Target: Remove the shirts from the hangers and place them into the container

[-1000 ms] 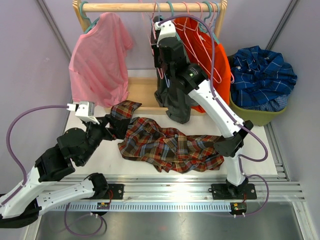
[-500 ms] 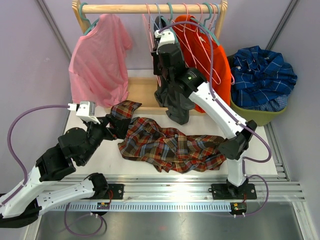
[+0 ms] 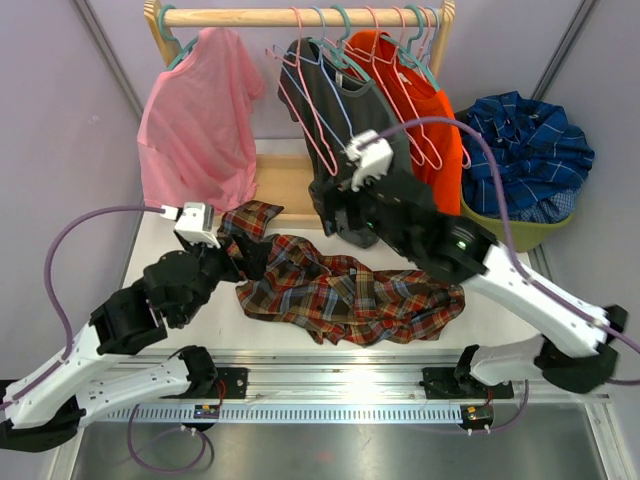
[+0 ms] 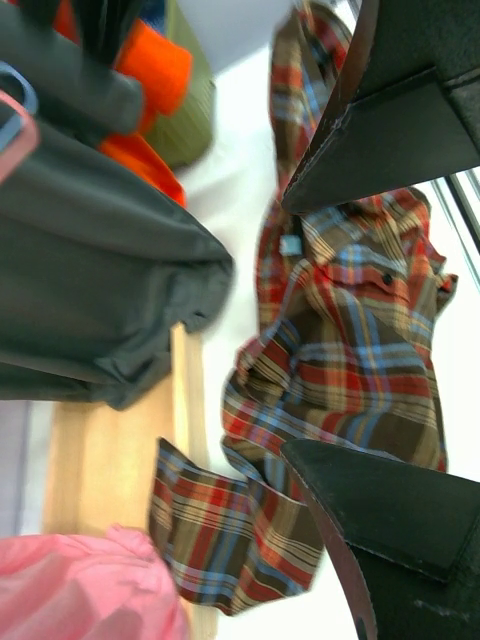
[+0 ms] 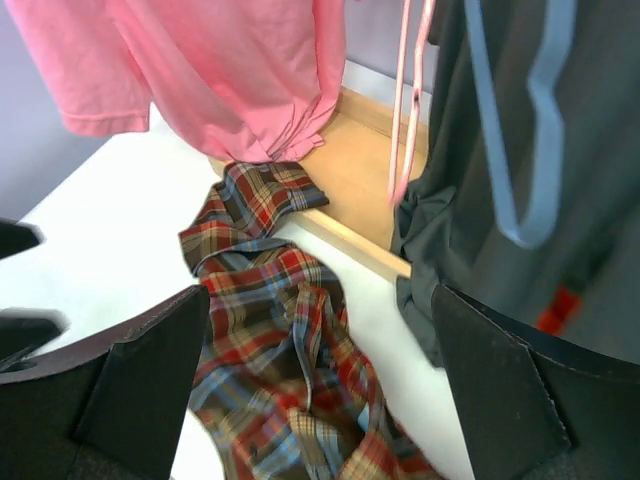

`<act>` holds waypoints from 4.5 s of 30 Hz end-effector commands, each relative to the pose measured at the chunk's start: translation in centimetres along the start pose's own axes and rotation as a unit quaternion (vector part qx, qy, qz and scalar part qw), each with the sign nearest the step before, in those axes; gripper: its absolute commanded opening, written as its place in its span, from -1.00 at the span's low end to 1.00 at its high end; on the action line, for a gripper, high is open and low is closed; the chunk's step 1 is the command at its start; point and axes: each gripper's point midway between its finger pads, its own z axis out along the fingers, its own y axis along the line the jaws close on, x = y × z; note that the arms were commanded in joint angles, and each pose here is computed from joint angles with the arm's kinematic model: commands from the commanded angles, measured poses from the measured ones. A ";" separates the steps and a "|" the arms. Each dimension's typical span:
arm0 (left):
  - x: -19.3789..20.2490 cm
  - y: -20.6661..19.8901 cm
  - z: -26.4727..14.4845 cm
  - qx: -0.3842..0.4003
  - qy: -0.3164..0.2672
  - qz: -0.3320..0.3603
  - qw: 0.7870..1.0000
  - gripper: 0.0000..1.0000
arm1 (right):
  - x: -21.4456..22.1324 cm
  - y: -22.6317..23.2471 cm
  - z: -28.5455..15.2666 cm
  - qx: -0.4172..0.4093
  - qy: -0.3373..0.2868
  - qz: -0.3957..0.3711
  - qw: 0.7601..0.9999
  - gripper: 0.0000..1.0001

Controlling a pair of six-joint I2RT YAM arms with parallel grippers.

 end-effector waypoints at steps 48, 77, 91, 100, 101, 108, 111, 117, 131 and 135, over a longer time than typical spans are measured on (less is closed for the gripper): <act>19.3 6.6 1.3 -0.100 0.166 -0.066 0.979 0.79 | 24.6 8.5 7.4 -0.054 0.190 0.213 0.957 0.99; 8.2 6.0 -2.7 -0.013 0.000 -0.143 0.990 0.95 | 41.4 7.7 14.4 0.097 0.409 0.018 0.907 0.87; 7.6 5.6 -2.5 -0.016 0.002 -0.129 0.992 0.95 | 38.8 -1.5 6.7 0.247 0.383 -0.016 0.890 -1.00; 6.4 3.7 -1.7 0.003 0.005 -0.114 0.994 0.95 | 31.0 -9.9 -1.5 0.374 0.296 0.061 0.877 -1.00; 6.5 3.3 -1.5 0.006 0.010 -0.109 0.994 0.95 | 29.9 -11.2 -2.8 0.394 0.286 0.054 0.872 -1.00; 5.3 0.6 0.0 0.028 0.020 -0.083 0.996 0.95 | 18.8 -18.5 -9.6 0.467 0.133 0.122 0.866 -1.00; 4.6 -0.6 0.6 0.038 0.022 -0.075 0.996 0.95 | 15.5 -21.9 -11.5 0.504 0.089 0.126 0.850 -1.00; 3.2 -2.1 0.9 0.053 0.022 -0.069 0.996 0.95 | 11.3 -28.0 -14.9 0.569 0.032 0.148 0.808 -1.00; 2.6 -4.5 1.7 0.085 0.032 -0.064 0.994 0.96 | -2.7 -37.7 -15.1 0.554 -0.153 0.216 0.789 -1.00; 2.7 -4.7 1.5 0.095 0.030 -0.071 0.992 0.96 | -8.9 -40.4 -15.7 0.552 -0.219 0.210 0.777 -1.00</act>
